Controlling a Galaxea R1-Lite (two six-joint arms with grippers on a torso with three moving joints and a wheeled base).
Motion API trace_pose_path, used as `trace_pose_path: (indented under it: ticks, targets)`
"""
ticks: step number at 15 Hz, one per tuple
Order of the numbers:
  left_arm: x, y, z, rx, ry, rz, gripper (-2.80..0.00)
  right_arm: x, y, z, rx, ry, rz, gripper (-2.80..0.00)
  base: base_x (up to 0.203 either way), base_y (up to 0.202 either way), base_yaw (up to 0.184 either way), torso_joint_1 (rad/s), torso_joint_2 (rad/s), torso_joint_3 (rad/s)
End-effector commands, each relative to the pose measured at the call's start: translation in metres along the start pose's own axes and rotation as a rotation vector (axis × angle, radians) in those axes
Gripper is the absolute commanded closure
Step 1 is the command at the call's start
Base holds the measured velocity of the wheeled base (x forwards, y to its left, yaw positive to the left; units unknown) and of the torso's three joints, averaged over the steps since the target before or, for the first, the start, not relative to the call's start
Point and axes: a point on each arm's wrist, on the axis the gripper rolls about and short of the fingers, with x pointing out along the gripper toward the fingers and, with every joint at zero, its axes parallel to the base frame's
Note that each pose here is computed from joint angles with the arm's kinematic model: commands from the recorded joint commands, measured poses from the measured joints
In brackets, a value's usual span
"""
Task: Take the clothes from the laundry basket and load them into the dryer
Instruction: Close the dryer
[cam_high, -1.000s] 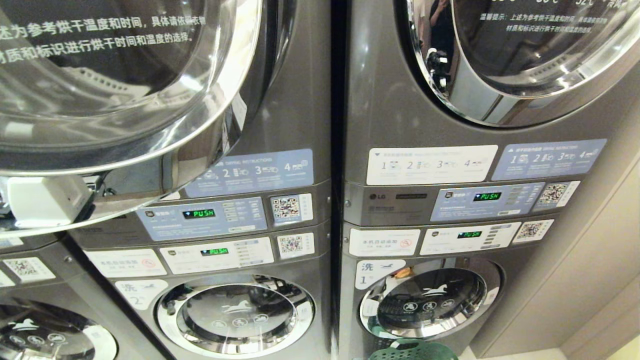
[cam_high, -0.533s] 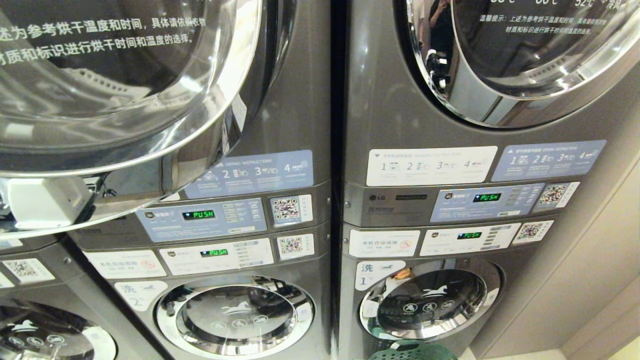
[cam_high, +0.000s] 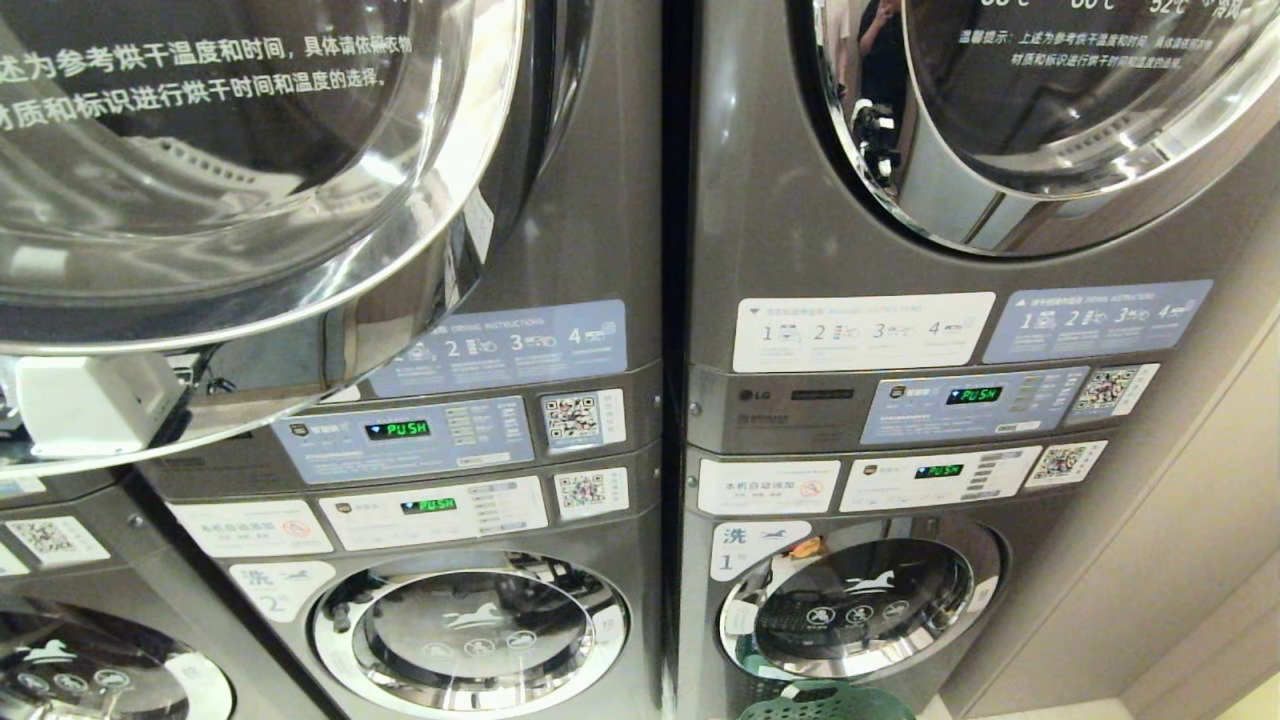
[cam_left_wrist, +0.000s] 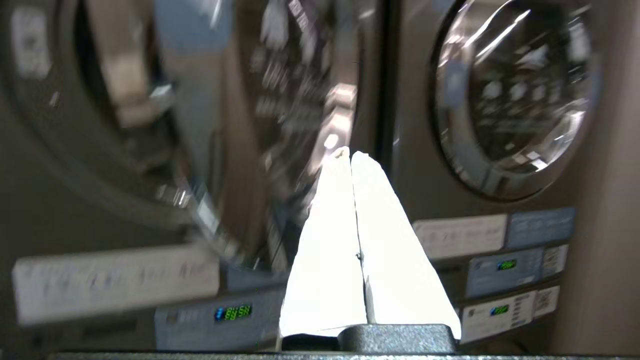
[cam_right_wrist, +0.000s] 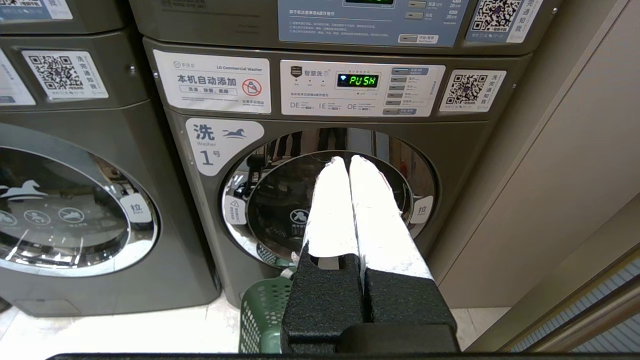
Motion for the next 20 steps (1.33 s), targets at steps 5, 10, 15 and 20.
trace_pose_path:
  ticks: [5,10,15,20]
  targets:
    - [0.094,0.015,0.045,-0.026,0.050,-0.052,0.00,0.000,0.000,0.000,0.003,0.003,0.001,0.00,0.000,0.000,0.000,0.000,0.00,0.000]
    - [0.134,0.031,0.053,-0.016,0.025,0.279,0.00,0.000,0.000,0.000,0.001,0.002,0.001,0.00,0.000,0.000,0.000,0.000,0.00,0.000]
    - [0.148,0.041,0.034,-0.002,0.093,0.447,0.00,0.000,0.000,0.000,0.005,0.003,0.001,0.00,0.000,0.000,0.000,0.000,0.00,0.000]
    - [0.184,0.054,0.009,-0.008,0.167,0.561,0.00,0.000,0.000,0.000,0.020,0.001,0.001,0.00,0.000,0.000,0.000,0.000,0.00,0.000]
